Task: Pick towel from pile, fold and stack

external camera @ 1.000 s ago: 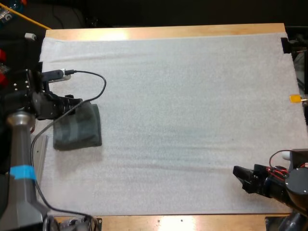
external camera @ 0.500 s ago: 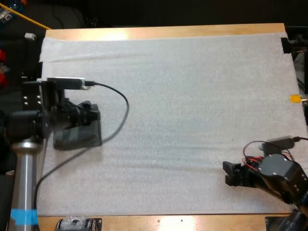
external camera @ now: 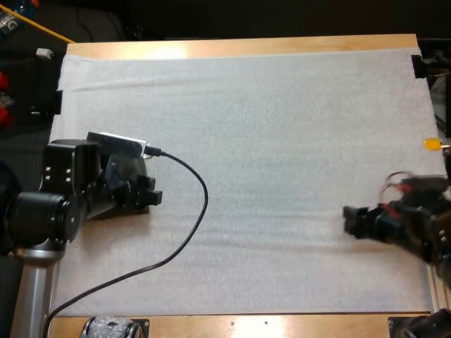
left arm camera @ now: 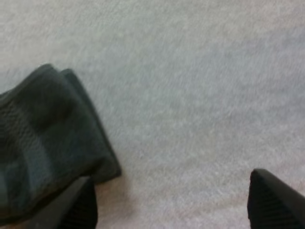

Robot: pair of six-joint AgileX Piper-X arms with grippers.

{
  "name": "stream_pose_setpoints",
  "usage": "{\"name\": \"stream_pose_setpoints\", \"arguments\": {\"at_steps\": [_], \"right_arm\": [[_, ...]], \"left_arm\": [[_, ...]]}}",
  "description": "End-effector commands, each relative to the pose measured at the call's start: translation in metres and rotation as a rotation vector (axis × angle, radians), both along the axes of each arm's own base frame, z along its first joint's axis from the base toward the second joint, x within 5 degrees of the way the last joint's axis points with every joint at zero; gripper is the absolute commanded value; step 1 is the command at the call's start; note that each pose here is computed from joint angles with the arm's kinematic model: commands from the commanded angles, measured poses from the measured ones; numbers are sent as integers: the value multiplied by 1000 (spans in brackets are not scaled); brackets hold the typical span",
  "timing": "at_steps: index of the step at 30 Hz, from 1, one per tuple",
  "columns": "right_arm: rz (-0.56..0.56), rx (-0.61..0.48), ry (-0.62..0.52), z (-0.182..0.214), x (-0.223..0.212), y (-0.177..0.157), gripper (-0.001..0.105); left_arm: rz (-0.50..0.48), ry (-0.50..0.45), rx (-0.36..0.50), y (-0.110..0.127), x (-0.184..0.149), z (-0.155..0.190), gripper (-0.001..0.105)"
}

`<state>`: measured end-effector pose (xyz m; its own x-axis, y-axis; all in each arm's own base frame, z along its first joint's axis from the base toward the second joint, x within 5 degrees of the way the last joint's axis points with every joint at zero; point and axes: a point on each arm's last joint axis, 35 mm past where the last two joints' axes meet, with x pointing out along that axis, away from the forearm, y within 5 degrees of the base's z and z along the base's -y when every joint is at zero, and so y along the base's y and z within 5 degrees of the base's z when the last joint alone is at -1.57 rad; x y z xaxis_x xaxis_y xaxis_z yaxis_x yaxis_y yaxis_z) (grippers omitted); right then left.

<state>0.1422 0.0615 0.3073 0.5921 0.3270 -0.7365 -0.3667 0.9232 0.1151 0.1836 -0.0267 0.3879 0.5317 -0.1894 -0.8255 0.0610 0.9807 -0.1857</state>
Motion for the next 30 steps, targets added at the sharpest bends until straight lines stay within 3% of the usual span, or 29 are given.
{"name": "stream_pose_setpoints", "arguments": {"at_steps": [1,10,19,30], "right_arm": [[-1,18,-21,7,3,-8,66],[-176,6,-49,26,-1,-52,66],[-186,-107,-76,31,-27,-56,66],[-156,-119,-212,47,-65,-56,66]], "left_arm": [[17,-10,15,1,-4,3,63],[18,-27,37,3,-17,8,63],[31,-51,82,6,-27,10,63],[58,-190,74,16,-98,-11,63]]}}
